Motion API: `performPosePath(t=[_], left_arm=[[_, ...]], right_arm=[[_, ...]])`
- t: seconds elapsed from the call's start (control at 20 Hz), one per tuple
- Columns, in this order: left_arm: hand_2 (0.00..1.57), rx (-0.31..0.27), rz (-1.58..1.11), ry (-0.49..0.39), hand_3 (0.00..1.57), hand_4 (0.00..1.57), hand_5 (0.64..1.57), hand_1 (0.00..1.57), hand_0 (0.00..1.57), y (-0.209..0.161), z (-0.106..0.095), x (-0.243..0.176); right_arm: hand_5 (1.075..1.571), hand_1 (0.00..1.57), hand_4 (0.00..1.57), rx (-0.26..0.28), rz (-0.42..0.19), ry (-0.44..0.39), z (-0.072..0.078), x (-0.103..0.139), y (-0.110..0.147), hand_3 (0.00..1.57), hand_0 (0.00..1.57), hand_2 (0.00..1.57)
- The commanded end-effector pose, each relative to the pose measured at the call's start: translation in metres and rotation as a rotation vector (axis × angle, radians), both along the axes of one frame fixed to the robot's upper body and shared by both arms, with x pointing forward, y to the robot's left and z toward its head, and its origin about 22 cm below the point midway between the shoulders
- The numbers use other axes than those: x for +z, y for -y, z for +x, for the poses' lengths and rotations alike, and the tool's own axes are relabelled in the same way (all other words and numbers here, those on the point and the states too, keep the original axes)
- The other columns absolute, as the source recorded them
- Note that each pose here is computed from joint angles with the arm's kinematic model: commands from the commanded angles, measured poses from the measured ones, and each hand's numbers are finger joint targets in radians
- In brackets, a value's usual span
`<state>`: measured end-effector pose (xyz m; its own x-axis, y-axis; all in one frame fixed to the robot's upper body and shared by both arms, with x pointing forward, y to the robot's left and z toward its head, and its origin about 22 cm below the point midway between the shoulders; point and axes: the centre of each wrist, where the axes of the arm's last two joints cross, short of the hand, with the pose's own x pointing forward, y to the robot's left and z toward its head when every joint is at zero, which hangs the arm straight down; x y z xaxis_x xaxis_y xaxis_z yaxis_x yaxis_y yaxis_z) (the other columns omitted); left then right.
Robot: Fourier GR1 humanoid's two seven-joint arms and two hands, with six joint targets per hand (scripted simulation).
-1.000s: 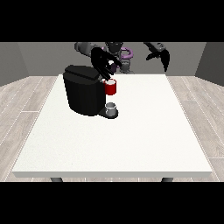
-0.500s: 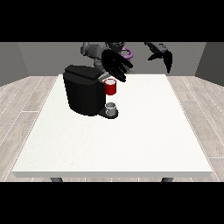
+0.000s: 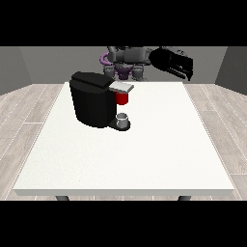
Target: Insert the coffee pod into the coffee machine and close the lid
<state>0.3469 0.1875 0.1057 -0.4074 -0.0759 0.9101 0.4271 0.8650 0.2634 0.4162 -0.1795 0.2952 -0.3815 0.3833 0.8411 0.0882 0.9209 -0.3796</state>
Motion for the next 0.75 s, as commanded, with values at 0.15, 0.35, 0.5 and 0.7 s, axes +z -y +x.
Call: performPosePath(t=[0.15,0.35,0.5,0.7], left_arm=[[0.00,-0.002,0.022,-0.001,0.00,0.25,1.571,0.00,0.00,0.008,-0.008,-0.006],[0.00,0.062,-0.005,-0.036,0.00,0.27,1.571,0.00,0.00,-0.015,-0.017,-0.026],[0.00,0.104,-0.011,-0.081,0.00,0.27,1.571,0.00,0.00,-0.024,-0.010,-0.019],[0.00,0.179,-0.053,-0.182,0.00,0.27,1.571,0.00,0.00,-0.068,-0.030,-0.054]], right_arm=[[1.571,0.00,0.00,0.102,-0.005,0.042,0.008,0.004,-0.032,0.00,0.00,0.00],[1.571,0.00,0.00,0.226,0.018,0.062,0.006,-0.042,-0.046,0.00,0.00,0.00],[1.571,0.00,0.22,0.291,0.023,0.058,-0.003,-0.065,-0.085,0.00,0.00,0.00],[1.571,0.00,0.26,0.376,0.068,-0.022,-0.013,-0.118,-0.087,0.00,0.00,0.00]])
